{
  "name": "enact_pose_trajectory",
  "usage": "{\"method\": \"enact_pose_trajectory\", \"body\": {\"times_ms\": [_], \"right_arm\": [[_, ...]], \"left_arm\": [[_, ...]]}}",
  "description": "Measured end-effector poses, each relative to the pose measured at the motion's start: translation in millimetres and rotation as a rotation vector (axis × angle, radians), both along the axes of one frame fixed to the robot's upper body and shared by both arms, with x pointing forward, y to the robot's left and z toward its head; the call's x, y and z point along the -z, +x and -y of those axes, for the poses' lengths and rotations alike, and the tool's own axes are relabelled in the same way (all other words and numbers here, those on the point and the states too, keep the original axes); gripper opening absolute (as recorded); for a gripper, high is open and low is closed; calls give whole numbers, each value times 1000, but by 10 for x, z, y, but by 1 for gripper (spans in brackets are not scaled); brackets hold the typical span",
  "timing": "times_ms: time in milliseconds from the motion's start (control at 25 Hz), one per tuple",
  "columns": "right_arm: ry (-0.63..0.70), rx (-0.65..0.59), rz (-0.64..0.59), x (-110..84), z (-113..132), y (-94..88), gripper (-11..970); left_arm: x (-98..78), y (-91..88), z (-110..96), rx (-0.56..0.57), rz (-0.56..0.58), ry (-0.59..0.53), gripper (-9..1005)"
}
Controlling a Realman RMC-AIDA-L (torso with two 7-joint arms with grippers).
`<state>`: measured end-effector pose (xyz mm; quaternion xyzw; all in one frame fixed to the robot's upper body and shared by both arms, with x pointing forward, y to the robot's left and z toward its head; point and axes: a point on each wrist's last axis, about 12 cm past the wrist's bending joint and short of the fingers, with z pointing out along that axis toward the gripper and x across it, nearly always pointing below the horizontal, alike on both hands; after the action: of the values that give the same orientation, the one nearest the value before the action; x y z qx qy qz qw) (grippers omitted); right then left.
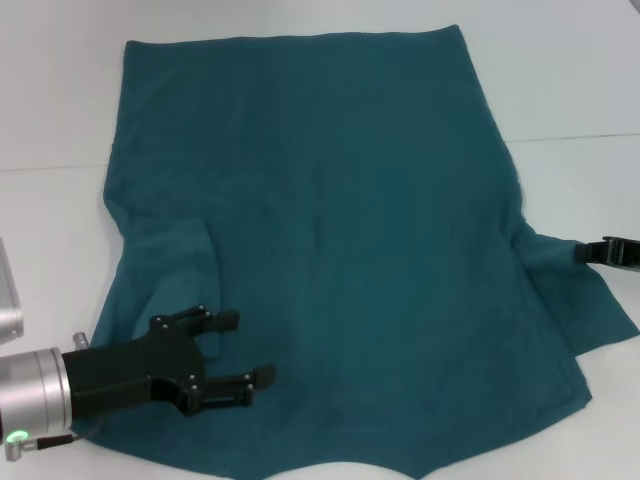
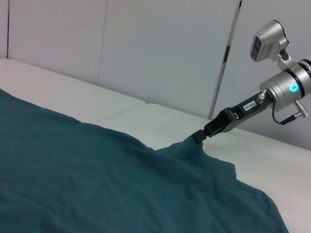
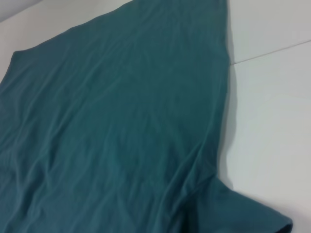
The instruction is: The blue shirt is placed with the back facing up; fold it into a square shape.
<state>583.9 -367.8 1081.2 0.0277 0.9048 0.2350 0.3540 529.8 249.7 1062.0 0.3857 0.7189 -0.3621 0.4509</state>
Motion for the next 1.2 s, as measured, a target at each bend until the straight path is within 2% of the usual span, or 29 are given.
{"method": "enact_pose_trajectory", "body": {"times_ms": [160, 360, 640, 840, 1200], "right_arm": [[10, 10, 13, 10, 14, -15, 65], [28, 26, 27, 14, 38, -34, -1], [46, 76, 52, 6, 175, -103, -1], [11, 107, 79, -11, 283, -101, 0], [-54, 101, 148, -30, 227, 14, 0]], "left_arm": [[1, -1, 0, 0, 0, 0, 907], [0, -1, 0, 1, 1, 0, 907], [-3, 4, 4, 2, 3, 1, 907], [-3, 3, 5, 2, 1, -1, 907], [24, -20, 17, -8, -14, -20, 907]]}}
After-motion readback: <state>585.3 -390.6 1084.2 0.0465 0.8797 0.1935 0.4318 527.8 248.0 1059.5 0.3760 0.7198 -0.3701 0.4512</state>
